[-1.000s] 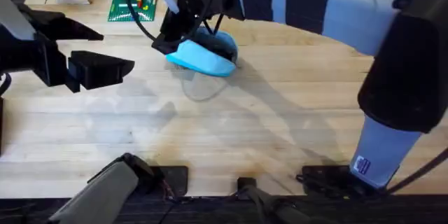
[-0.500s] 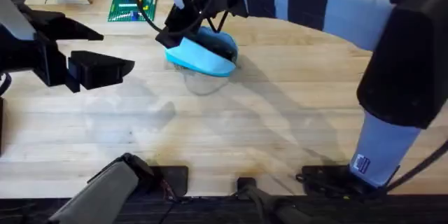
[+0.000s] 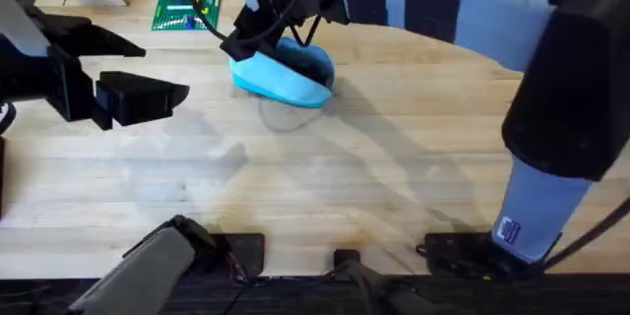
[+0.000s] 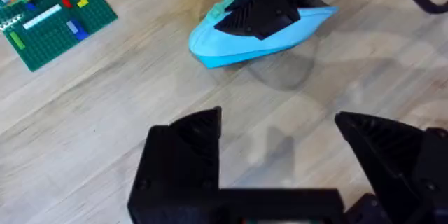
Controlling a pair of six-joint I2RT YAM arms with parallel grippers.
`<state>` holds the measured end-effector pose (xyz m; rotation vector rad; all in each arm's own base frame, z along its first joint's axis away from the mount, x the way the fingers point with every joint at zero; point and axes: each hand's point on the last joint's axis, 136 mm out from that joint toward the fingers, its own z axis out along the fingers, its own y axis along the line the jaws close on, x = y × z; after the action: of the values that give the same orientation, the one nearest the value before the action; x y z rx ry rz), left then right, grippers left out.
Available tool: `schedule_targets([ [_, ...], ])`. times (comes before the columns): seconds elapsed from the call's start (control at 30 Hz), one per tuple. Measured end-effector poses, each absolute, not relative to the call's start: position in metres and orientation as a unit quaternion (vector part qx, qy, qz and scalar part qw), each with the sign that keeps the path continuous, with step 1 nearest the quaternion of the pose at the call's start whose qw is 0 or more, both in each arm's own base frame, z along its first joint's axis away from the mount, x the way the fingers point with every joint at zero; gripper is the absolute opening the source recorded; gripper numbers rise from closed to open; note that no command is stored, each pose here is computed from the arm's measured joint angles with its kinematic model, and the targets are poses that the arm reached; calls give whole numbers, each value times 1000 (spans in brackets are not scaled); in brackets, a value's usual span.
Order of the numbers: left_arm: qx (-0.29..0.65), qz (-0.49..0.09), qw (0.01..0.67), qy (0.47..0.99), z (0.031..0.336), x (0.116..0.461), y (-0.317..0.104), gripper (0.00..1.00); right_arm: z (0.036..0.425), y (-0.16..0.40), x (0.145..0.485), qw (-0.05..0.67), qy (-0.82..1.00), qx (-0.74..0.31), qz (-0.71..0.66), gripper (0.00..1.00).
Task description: Unzip the bag, pick up the pens from the table one at a time and place them inside, then zip the bag closed.
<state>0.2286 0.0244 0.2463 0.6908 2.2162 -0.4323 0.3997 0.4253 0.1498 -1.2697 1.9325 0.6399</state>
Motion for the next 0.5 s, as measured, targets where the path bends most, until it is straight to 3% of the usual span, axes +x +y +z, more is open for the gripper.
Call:
schedule_targets([
  [0.33, 271, -169, 380, 868, 246, 229, 24, 993, 119, 426, 400, 336, 764, -493, 246, 583],
  [0.5, 271, -169, 380, 868, 246, 229, 24, 992, 118, 426, 400, 335, 765, -492, 246, 525],
])
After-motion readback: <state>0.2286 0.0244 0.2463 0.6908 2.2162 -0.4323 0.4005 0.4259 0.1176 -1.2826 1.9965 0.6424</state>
